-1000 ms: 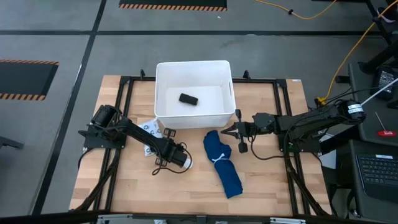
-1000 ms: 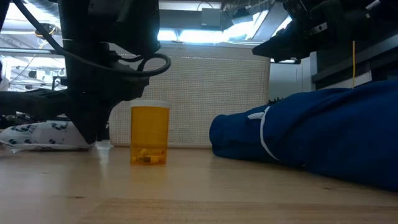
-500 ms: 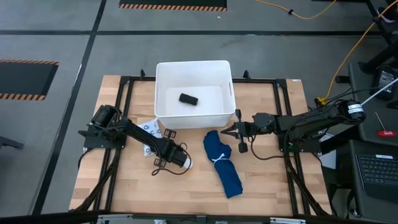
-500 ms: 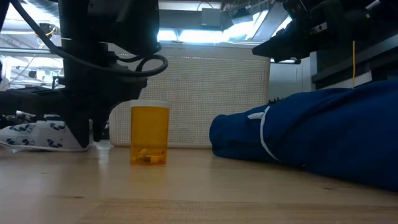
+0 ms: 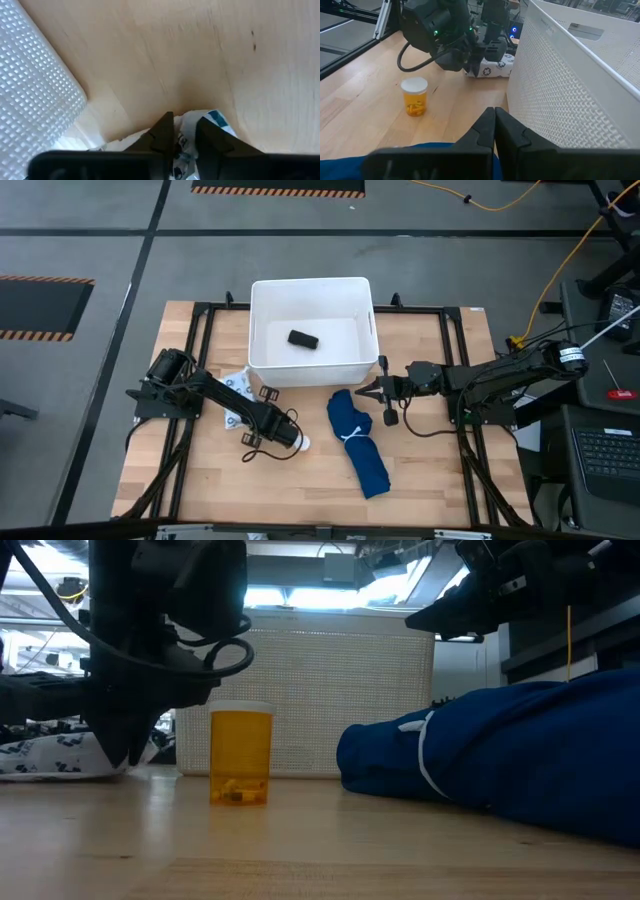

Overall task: Pick & place medical supplies in basket/bin
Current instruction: Put the mailer bag into the white bin

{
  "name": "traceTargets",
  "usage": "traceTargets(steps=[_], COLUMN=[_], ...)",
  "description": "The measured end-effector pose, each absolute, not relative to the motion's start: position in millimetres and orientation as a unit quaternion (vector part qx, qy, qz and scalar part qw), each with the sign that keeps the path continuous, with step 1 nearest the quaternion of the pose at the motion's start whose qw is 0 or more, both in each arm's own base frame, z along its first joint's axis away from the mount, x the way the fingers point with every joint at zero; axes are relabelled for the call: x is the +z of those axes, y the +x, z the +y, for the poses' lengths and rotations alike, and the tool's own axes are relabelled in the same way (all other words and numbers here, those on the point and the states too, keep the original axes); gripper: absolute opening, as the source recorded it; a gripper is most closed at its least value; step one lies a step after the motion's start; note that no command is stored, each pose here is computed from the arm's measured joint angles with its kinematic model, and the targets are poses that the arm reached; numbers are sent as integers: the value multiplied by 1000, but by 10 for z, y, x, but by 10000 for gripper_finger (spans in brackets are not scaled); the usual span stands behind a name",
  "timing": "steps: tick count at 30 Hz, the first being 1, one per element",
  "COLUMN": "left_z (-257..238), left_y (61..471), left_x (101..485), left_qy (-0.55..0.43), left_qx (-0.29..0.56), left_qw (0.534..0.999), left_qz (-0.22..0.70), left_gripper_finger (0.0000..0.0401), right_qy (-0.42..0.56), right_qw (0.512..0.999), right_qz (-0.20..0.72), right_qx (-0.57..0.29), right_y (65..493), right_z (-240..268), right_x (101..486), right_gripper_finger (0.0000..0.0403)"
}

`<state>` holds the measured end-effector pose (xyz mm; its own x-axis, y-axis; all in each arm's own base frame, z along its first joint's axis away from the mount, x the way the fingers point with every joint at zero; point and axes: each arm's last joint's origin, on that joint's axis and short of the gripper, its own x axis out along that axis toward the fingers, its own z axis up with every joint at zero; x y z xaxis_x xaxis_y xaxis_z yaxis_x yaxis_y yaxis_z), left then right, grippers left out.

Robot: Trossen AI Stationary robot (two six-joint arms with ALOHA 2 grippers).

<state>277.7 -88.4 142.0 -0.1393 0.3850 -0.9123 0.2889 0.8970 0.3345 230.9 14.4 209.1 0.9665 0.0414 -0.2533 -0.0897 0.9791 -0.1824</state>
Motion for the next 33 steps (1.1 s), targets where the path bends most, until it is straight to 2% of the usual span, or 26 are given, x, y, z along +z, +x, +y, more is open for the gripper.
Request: traceTargets(steps=[4,18,22,33], left_z=[-884,-1017,-1074,-1113], left_y=[2778,2722,2655,2287], left_x=[1420,1481,1670,2469], left_qy=[222,234,229,164], left_qx=[41,41,49,96], left_qw=[617,631,662,794], left_qz=[753,739,712,578], left_gripper_finger=[7,2,2,2], right_qy=[-97,-97,-97,-97], right_qw=[987,987,987,987], right_qz=[125,125,125,121], right_qx=[33,33,33,33], right_y=[2309,2309,2309,2311], right_z=[145,144,145,145], right_x=[2091,2091,2091,2099], right_gripper_finger=[12,12,12,12])
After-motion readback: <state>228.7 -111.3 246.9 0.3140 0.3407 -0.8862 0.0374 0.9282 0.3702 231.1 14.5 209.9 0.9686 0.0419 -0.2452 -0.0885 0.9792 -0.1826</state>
